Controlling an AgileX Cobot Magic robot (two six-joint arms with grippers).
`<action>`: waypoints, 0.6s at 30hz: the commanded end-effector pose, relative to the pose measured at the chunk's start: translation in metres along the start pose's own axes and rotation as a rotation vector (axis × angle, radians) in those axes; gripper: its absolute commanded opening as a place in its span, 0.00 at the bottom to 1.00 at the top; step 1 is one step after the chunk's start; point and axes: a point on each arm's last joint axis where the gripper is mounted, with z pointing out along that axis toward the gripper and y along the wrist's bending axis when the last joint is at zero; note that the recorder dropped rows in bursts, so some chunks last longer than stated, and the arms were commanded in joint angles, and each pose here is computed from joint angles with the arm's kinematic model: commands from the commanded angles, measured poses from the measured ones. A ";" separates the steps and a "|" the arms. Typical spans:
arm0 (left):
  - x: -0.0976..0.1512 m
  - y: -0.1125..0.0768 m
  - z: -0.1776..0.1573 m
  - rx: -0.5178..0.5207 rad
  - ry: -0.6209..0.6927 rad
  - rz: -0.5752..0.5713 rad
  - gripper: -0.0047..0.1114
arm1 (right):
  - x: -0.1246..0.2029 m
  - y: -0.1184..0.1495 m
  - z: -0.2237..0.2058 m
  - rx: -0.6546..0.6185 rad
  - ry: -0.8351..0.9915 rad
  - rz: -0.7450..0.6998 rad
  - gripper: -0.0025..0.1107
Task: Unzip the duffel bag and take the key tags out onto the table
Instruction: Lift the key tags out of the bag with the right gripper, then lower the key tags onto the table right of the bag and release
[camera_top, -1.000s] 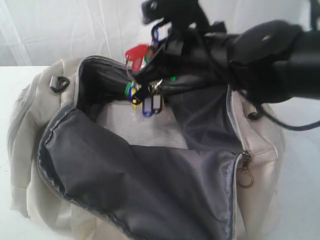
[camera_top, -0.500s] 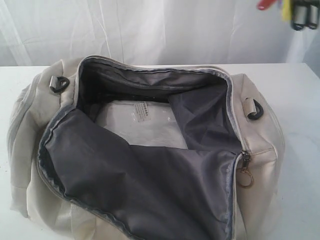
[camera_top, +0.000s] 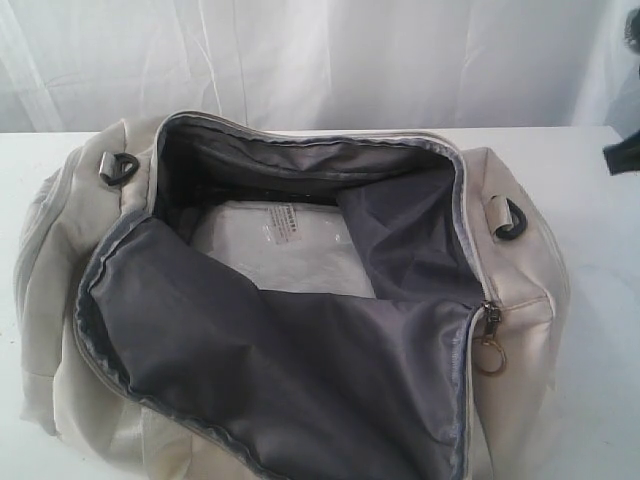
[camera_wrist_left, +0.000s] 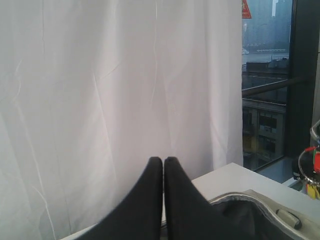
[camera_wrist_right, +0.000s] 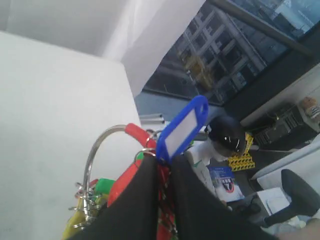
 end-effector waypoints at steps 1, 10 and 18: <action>0.000 -0.003 -0.001 0.014 -0.004 -0.004 0.11 | 0.023 0.027 0.017 -0.078 0.064 -0.044 0.02; 0.000 -0.003 -0.001 0.019 -0.002 -0.004 0.11 | 0.060 0.087 0.042 -0.322 0.177 -0.086 0.02; 0.000 -0.003 -0.001 0.019 -0.002 -0.004 0.11 | 0.065 0.136 0.033 -0.763 0.152 -0.003 0.02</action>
